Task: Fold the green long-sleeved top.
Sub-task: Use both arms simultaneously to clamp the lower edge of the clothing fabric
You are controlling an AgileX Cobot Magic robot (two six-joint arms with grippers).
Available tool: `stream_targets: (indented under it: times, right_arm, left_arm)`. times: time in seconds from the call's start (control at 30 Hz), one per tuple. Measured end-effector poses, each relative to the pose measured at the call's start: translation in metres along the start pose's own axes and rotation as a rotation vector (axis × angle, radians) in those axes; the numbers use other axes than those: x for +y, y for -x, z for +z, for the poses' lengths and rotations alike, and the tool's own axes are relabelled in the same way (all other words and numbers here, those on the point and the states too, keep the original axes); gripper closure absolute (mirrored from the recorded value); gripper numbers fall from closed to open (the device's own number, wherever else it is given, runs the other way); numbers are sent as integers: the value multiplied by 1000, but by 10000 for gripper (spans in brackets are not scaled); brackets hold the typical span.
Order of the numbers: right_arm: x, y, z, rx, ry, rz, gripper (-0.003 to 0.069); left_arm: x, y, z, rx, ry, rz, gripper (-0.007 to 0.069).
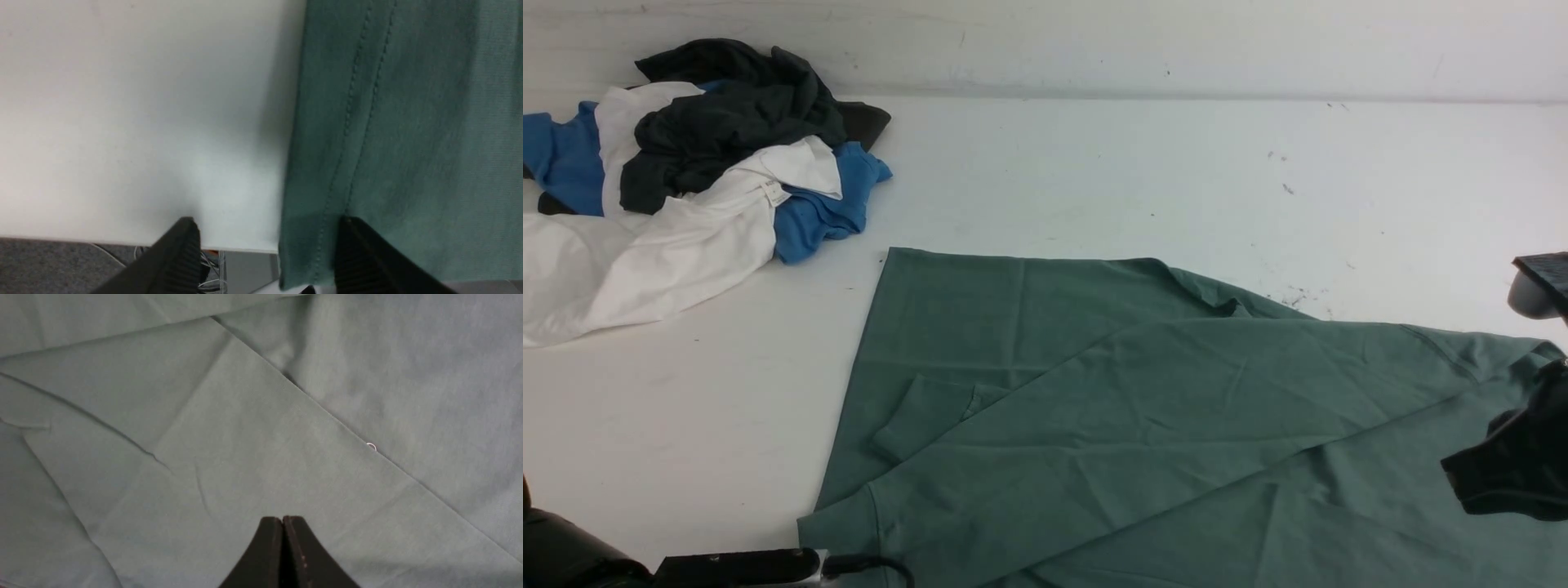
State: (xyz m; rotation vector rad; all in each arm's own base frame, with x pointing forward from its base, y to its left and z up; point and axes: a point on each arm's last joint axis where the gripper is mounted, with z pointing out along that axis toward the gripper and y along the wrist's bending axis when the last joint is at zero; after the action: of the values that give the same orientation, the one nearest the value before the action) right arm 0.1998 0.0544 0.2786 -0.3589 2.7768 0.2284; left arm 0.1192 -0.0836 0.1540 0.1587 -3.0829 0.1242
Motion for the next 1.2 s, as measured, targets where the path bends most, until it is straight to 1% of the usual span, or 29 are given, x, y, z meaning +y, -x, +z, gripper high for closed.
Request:
stream_targets:
  times: [0.1,0.2,0.23,0.3,0.33,0.37,0.4,0.43,0.47,0.53,0.7,0.87,0.9,0.93,1.0,1.03,1.1,1.2]
  right_arm:
    - [0,0,0,0,0,0,668]
    - [0,0,0,0,0,0,668]
    - [0,0,0,0,0,0,668]
    - [0,0,0,0,0,0,668]
    - [0,0,0,0,0,0,668]
    - [0,0,0,0,0,0,668]
    - [0,0,0,1,0,0,668]
    - [0,0,0,2,0,0,668]
    - [0,0,0,5,1,0,668]
    - [0,-1,0,11,1,-6,668]
    - [1,-4,0,43,10,-40,668]
    - [5,-10,-1,103,57,-93,668]
    - [11,-11,0,115,80,-137,668]
    - [12,-11,0,115,81,-143,668]
    - [27,-14,2,131,110,-240,668]
    - [31,-15,2,134,115,-255,668]
    - [49,-28,11,186,144,-353,668]
    - [64,-51,26,280,160,-418,659]
  left_arm:
    - [-1,1,0,-11,-9,0,209]
    - [-2,1,0,-10,-21,1,255]
    - [-2,1,0,-10,-22,5,305]
    - [-2,1,0,-10,-23,7,346]
    - [-2,1,0,-10,-25,8,421]
    - [-2,1,0,-9,-27,8,461]
    - [-3,1,0,-8,-28,9,520]
    - [-3,1,0,-8,-30,10,539]
    - [-3,1,0,-7,-32,20,588]
    - [-3,1,0,-8,-34,40,616]
    - [-6,4,-9,4,-13,94,627]
    - [-15,18,-37,-2,32,146,627]
    - [-18,22,-48,-1,53,160,627]
    - [-19,24,-51,-7,51,162,627]
    - [-21,29,-65,-18,84,181,627]
    - [-21,29,-66,-21,89,183,627]
    - [-20,32,-73,-27,121,186,627]
    - [-19,33,-74,-31,131,185,627]
